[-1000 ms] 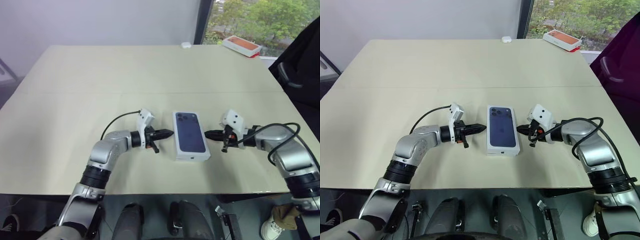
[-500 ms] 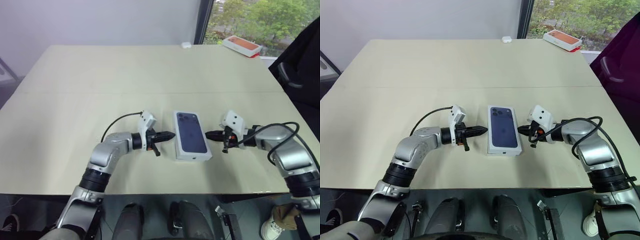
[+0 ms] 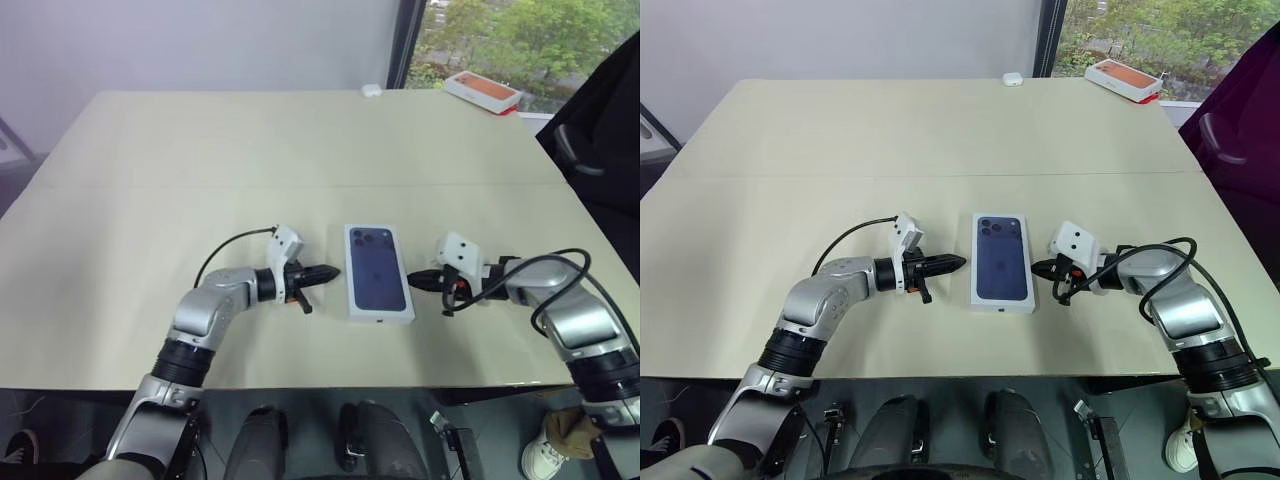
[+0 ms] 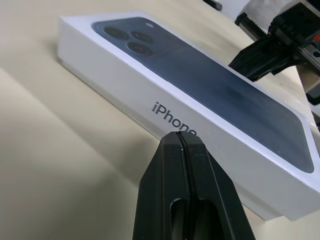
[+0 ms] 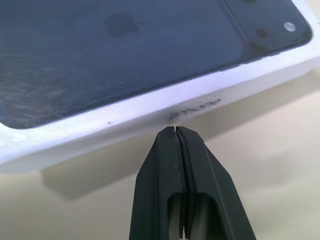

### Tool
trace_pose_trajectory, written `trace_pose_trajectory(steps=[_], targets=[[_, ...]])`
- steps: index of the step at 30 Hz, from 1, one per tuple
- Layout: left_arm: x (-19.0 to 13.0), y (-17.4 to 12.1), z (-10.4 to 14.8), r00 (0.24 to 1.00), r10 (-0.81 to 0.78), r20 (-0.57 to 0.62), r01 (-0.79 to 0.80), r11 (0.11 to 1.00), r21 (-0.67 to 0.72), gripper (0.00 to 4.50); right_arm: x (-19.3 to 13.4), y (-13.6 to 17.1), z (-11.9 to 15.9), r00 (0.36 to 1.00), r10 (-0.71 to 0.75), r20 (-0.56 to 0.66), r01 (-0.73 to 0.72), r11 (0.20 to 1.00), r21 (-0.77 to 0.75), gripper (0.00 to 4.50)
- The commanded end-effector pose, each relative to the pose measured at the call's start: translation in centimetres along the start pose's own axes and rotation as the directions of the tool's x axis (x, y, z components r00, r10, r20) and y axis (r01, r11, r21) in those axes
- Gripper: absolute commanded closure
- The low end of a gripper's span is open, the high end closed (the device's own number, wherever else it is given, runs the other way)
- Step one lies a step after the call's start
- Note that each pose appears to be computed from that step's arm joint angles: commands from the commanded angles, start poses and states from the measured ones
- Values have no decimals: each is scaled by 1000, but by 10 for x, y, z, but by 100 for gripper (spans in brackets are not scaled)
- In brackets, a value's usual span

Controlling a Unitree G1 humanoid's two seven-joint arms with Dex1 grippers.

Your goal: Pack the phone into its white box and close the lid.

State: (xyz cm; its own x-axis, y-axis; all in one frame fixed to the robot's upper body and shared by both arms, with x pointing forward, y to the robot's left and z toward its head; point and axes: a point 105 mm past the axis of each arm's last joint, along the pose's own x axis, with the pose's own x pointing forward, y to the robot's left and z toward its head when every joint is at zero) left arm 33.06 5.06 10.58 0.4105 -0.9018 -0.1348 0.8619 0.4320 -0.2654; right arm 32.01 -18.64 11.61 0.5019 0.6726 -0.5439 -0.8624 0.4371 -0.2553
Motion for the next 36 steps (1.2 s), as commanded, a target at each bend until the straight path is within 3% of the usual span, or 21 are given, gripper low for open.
trace_pose_trajectory(steps=[1, 4, 9, 15, 24, 30, 36], targets=[[4, 0, 62, 981, 6, 194, -18, 998, 58, 450, -15, -38, 43, 974, -155, 167, 142, 986, 85, 445], [17, 8, 77, 971, 42, 237, -66, 994, 91, 450, -12, -47, 60, 954, -190, 230, 167, 979, 118, 445], [44, 3, 81, 972, -6, 236, -17, 995, 96, 450, 2, -49, 68, 948, -192, 254, 164, 978, 126, 445], [69, 4, 33, 999, -29, 24, 26, 990, 140, 450, 30, -34, 46, 971, -161, 175, 146, 985, 97, 445], [34, -18, -10, 960, -210, -185, 237, 962, 138, 450, 17, 20, 27, 987, 95, 126, -105, 991, 77, 445], [10, -36, -18, 929, -303, -210, 329, 939, 101, 450, 1, 47, 17, 962, 251, 105, -261, 961, 92, 445], [-2, -16, 10, 984, -160, -76, 170, 972, 160, 450, -3, 35, 27, 965, 200, 170, -222, 967, 123, 445]])
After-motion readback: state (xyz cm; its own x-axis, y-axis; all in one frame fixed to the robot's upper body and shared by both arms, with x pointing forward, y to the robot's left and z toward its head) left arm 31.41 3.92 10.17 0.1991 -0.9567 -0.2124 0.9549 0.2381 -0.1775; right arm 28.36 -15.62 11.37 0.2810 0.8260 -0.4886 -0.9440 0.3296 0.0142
